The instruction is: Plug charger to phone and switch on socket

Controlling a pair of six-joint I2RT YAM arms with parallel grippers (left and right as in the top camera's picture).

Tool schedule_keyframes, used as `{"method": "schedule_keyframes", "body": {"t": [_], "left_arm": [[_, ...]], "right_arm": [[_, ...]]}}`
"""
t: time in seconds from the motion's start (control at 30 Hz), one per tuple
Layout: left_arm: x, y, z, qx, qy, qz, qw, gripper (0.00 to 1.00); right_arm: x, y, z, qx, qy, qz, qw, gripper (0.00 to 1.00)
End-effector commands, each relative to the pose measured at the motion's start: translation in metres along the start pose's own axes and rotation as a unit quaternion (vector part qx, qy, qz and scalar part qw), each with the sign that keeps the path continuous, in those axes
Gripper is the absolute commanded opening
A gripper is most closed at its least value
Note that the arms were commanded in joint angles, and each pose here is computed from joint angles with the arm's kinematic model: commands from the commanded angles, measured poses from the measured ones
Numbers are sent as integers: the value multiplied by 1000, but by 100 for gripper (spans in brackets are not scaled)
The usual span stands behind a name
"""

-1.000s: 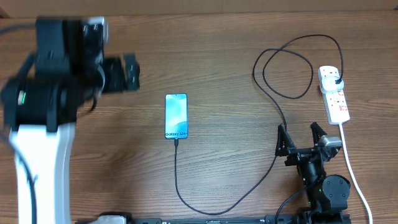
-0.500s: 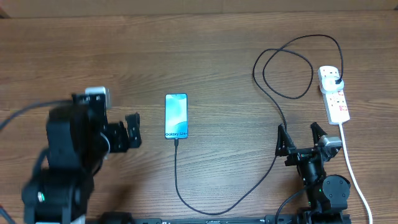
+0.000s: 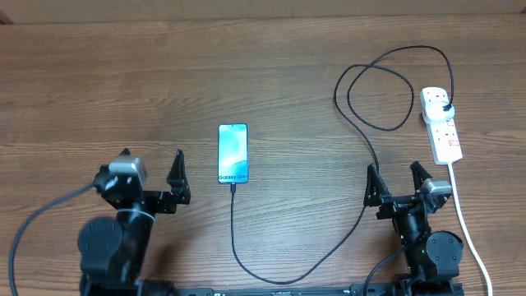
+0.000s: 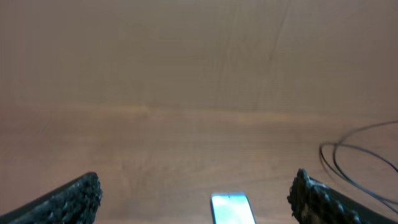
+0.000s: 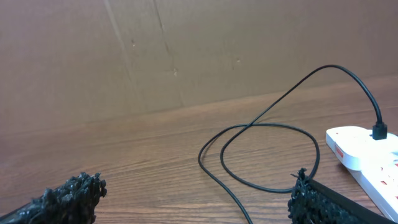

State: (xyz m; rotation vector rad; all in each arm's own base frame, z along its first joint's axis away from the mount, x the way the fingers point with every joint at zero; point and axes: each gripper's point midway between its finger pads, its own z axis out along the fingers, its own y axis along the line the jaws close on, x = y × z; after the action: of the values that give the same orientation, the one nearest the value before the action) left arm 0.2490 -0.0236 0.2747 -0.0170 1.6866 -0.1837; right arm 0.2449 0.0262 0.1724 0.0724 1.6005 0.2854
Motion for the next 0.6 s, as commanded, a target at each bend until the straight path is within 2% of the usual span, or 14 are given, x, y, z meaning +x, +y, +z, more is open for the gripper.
{"method": "schedule_keyframes", "body": {"t": [0.0,0.2,0.57], "left_arm": [[6,4,-3,-6,-45,54,998,100],[15,10,-7,-18,-107,111,988,100],[55,21,-3,-36,-96,174,979,100]], "right_arm": [[1,-1,0,3,-4,-3,1000,100],[1,-1,0,3,-4,-3,1000,100],[1,-1,0,3,-4,-3,1000,100]]}}
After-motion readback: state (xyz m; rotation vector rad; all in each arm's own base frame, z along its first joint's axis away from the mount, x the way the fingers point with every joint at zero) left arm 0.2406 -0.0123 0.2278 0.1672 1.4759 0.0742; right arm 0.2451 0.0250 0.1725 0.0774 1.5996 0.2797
